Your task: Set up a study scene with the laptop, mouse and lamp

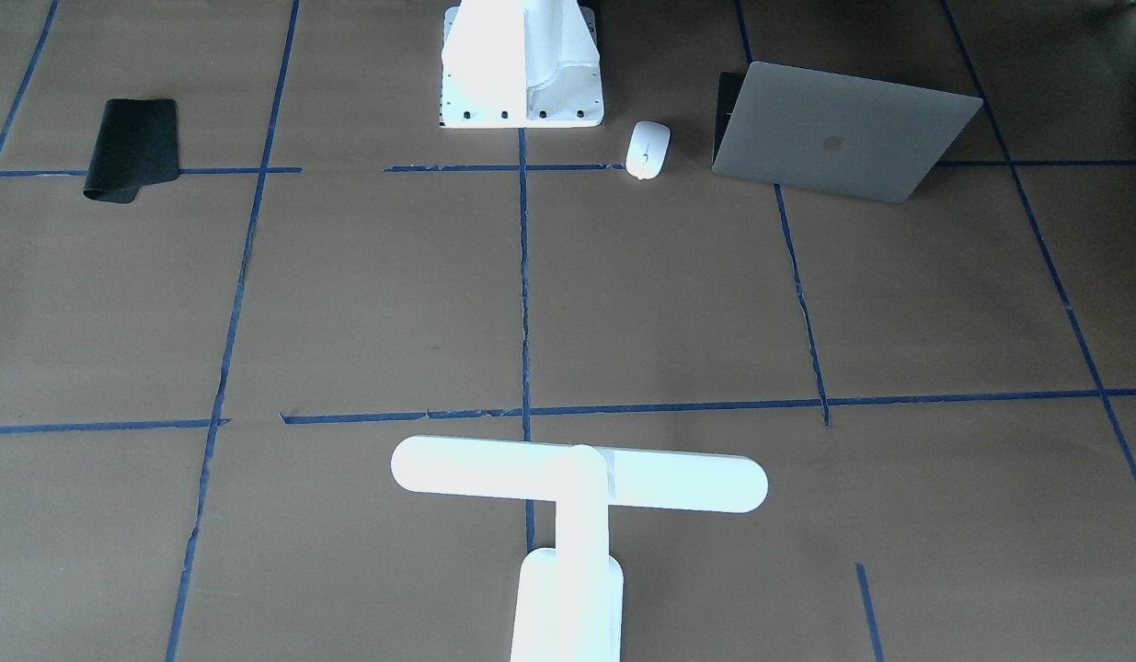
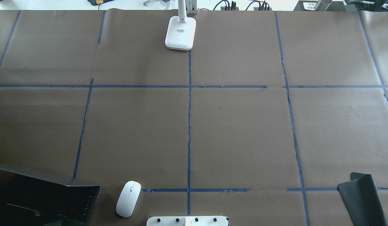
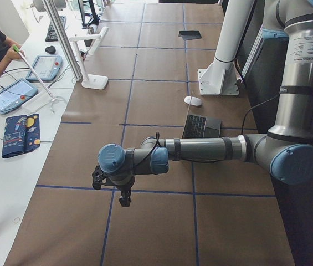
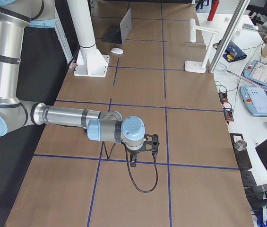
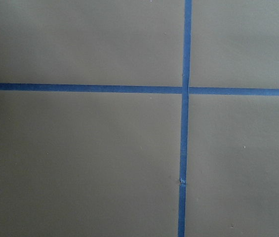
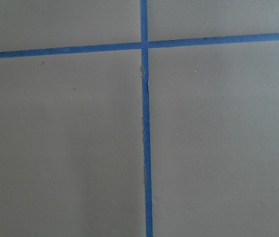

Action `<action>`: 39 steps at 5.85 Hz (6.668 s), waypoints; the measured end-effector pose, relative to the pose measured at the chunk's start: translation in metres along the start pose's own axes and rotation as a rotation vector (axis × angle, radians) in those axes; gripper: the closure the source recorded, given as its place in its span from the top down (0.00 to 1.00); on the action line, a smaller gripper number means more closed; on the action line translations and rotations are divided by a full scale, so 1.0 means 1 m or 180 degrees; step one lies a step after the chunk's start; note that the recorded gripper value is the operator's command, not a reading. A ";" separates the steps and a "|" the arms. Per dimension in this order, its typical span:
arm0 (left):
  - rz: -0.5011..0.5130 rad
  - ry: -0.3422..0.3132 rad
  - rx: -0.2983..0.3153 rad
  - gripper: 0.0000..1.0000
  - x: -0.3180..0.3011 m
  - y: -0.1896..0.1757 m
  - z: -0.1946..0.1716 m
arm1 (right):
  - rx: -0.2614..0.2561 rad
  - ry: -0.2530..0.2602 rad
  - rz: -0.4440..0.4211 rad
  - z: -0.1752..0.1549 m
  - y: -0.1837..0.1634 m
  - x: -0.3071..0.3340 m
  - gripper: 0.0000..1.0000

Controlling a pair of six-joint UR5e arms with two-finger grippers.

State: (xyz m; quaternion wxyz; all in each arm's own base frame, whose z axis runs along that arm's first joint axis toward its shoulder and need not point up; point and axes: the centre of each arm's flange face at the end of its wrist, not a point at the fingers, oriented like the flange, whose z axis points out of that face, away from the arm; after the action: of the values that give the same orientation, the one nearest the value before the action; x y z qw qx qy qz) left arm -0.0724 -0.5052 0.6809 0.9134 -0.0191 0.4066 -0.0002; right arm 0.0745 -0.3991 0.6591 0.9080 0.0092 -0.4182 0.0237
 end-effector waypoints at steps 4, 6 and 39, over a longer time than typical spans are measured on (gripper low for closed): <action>0.0006 0.0004 -0.0007 1.00 -0.002 0.002 0.002 | 0.0022 0.0007 -0.0002 -0.003 -0.002 -0.001 1.00; -0.0005 0.0005 -0.0023 1.00 -0.005 0.002 0.004 | 0.0022 0.0008 -0.0008 -0.003 -0.002 -0.001 1.00; -0.4089 -0.0723 0.0794 0.17 0.459 0.269 0.042 | 0.0260 -0.0046 0.0007 -0.037 -0.030 -0.036 1.00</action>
State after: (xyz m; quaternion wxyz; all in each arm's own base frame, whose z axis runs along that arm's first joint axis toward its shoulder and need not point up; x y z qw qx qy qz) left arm 0.2621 -0.2428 0.3581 0.7643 -0.1517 0.2125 -0.5897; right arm 0.0811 -0.4292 0.6075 0.9038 0.0459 -0.4235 0.0417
